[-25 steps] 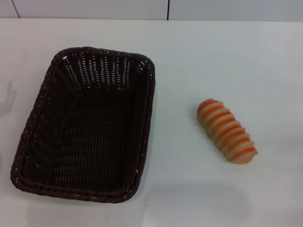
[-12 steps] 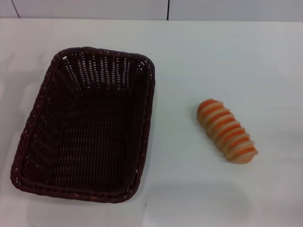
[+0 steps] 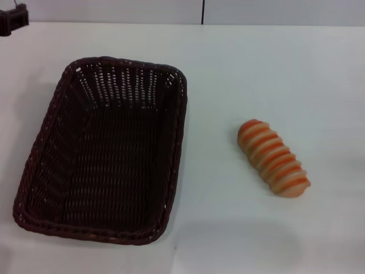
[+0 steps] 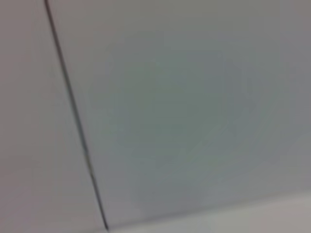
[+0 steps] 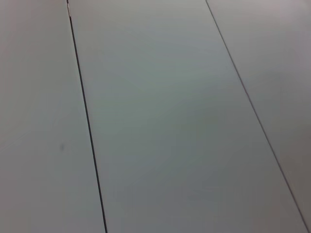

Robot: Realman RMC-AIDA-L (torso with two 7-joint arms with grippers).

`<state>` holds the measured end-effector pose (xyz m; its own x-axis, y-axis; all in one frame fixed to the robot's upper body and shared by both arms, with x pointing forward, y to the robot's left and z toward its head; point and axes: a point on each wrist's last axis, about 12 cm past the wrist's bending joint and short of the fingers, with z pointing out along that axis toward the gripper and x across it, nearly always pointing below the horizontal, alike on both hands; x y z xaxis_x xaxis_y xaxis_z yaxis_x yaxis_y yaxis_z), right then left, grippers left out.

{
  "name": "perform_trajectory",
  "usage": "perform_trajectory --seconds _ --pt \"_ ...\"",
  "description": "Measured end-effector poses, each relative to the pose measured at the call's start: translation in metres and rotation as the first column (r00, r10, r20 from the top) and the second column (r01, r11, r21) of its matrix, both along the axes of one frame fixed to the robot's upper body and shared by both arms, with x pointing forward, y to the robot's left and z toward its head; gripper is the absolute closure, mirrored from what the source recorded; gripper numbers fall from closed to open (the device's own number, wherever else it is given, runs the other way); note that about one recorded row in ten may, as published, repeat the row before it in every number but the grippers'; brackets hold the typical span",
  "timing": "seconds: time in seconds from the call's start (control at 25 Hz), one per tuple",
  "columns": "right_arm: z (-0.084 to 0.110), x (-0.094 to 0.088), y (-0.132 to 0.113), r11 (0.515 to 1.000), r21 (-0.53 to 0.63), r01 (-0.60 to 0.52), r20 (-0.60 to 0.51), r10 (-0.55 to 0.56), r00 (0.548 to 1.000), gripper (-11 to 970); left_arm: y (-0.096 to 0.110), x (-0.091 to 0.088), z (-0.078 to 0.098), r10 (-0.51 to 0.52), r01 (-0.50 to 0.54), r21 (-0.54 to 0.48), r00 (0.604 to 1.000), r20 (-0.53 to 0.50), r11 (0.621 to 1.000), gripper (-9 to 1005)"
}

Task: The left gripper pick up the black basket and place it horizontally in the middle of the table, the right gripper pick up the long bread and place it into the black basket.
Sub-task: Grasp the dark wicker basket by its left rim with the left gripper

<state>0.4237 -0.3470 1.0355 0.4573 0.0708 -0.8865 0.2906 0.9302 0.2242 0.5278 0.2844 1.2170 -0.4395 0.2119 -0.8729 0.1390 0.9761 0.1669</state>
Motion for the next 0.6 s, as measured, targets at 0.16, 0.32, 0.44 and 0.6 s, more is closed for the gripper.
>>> perform_trajectory --seconds 0.16,0.32,0.44,0.6 --pt "-0.001 0.003 0.001 1.0 0.004 -0.009 -0.009 0.01 1.0 238 -0.011 -0.005 0.002 -0.032 0.034 0.014 0.99 -0.136 0.999 202" --pt "-0.002 0.004 0.002 1.0 0.007 -0.014 -0.015 0.014 1.0 237 -0.027 -0.008 -0.009 -0.086 0.09 -0.003 0.949 -0.302 0.996 206" --pt "-0.002 0.004 0.003 1.0 0.011 -0.013 -0.017 0.013 1.0 237 -0.034 -0.009 -0.016 -0.11 0.112 -0.012 0.938 -0.328 0.994 209" --pt "-0.003 0.003 0.002 1.0 0.014 -0.008 -0.023 0.009 1.0 237 -0.039 -0.01 -0.026 -0.12 0.12 -0.022 0.923 -0.366 0.993 212"
